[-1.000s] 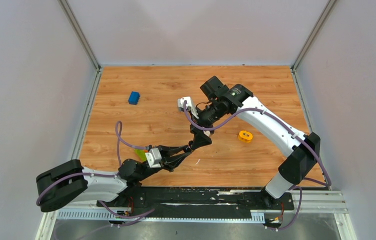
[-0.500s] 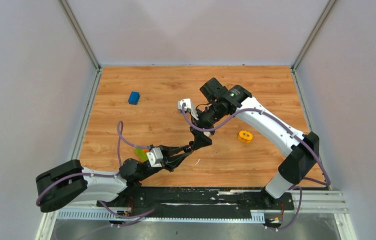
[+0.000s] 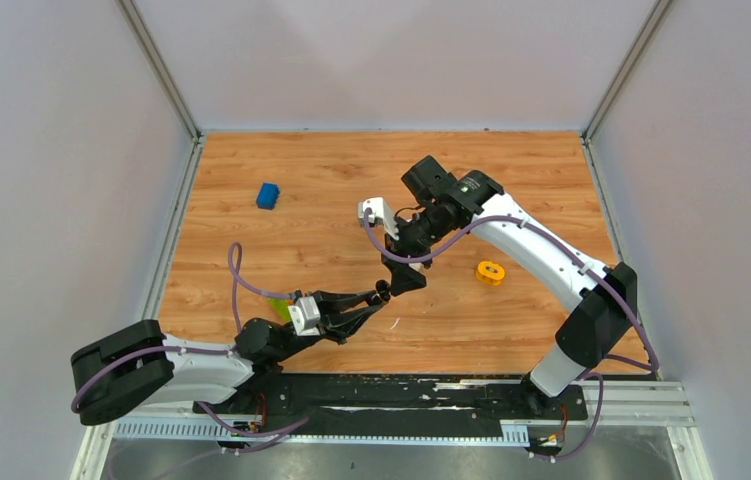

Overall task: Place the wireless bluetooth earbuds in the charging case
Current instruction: Adjust the earbud with the charging case.

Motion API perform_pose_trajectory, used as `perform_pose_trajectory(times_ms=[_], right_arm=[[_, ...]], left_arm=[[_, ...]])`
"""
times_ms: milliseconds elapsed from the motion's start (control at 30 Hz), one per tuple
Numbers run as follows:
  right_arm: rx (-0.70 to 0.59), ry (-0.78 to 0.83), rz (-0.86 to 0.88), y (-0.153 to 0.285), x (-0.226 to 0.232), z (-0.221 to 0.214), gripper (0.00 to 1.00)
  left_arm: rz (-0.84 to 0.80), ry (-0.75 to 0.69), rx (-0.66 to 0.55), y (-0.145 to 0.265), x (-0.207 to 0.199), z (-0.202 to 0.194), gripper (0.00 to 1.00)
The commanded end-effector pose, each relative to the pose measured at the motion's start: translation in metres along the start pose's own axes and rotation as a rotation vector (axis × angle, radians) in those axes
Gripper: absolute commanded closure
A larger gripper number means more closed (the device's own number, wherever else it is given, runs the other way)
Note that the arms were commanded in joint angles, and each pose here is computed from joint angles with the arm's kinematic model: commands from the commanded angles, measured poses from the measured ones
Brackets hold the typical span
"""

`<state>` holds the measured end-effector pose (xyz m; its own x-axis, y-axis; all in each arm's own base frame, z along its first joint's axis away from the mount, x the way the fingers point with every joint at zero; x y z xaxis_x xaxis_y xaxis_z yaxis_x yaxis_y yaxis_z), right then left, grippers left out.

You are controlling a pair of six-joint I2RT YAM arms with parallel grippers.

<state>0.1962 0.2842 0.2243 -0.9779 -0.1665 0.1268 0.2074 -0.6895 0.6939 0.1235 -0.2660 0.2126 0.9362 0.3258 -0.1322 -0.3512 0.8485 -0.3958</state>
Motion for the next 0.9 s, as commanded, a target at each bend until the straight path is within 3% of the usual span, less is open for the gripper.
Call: perform_pose_trajectory(times_ms=[0, 867], right_arm=[[-0.058, 0.09, -0.011, 0.014, 0.006, 0.017, 0.23], [-0.098, 0.1, 0.066, 0.017, 0.027, 0.02, 0.23]], left_arm=[[-0.016, 0.003, -0.022, 0.013, -0.004, 0.001, 1.0], [-0.025, 0.013, 0.024, 0.006, -0.004, -0.011, 1.0]])
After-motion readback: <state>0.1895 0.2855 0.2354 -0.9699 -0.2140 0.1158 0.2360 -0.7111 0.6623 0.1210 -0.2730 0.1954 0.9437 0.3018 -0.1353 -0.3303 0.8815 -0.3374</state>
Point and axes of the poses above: each gripper's point midway between its finger pads, its own y axis back along the fingers, its own x axis along the line the jaws close on, z = x × y, the point moved 2 cm from there along y, back along the fingers, and after that the axes turned 9 degrees about y, right-handed, at the moved point
